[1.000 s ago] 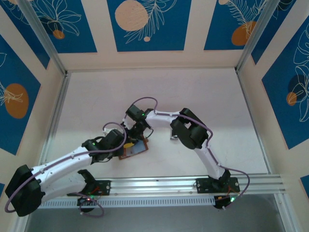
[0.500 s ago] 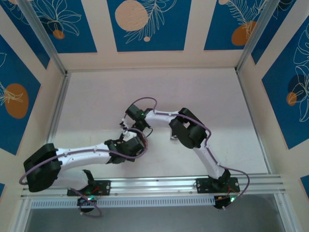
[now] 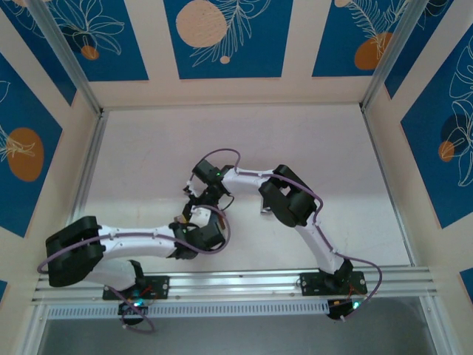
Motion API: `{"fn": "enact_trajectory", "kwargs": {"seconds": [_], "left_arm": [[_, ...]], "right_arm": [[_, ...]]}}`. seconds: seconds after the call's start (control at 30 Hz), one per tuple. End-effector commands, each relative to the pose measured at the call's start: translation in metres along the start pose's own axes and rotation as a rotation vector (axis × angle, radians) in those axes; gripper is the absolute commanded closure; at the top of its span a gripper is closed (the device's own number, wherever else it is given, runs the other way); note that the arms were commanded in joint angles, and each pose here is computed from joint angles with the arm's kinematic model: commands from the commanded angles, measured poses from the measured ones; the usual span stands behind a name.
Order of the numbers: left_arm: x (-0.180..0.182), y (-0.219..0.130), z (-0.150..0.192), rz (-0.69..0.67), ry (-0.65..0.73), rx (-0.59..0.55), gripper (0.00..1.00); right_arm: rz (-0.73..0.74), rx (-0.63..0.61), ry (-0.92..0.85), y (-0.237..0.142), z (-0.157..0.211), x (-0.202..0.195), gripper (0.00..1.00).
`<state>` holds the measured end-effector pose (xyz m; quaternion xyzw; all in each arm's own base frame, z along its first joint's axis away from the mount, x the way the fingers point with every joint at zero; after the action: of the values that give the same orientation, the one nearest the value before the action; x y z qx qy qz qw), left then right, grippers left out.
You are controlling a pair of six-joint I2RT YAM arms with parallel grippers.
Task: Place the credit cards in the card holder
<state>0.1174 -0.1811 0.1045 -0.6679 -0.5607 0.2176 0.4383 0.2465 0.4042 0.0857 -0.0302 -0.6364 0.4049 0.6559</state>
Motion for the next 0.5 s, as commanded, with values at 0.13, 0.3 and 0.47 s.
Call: {"fn": "enact_trajectory", "kwargs": {"seconds": [0.13,0.3,0.47], "left_arm": [[0.003,0.001,0.005,-0.051,-0.016,-0.044,0.59],[0.004,0.007,0.008,-0.088,-0.034,-0.037,0.61],[0.007,0.008,0.01,-0.117,-0.062,-0.039,0.71]], "right_arm": [[0.022,0.038,0.049,0.008,0.002,-0.014,0.76],[0.024,0.038,0.045,0.008,0.003,-0.012,0.76],[0.029,0.04,0.043,0.008,0.004,-0.011,0.76]]}}
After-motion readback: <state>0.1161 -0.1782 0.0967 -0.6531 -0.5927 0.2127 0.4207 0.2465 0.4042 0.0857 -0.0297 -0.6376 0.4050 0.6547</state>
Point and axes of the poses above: each hand's point on the last joint's axis, 136 mm out from that joint toward the fingers, its own y axis out along the fingers, its own x axis along the line the jaws close on, z = x × y, the point moved 9 cm from there along -y, back along the fingers, and after that the axes turned 3 degrees about y, right-handed, at the moved point
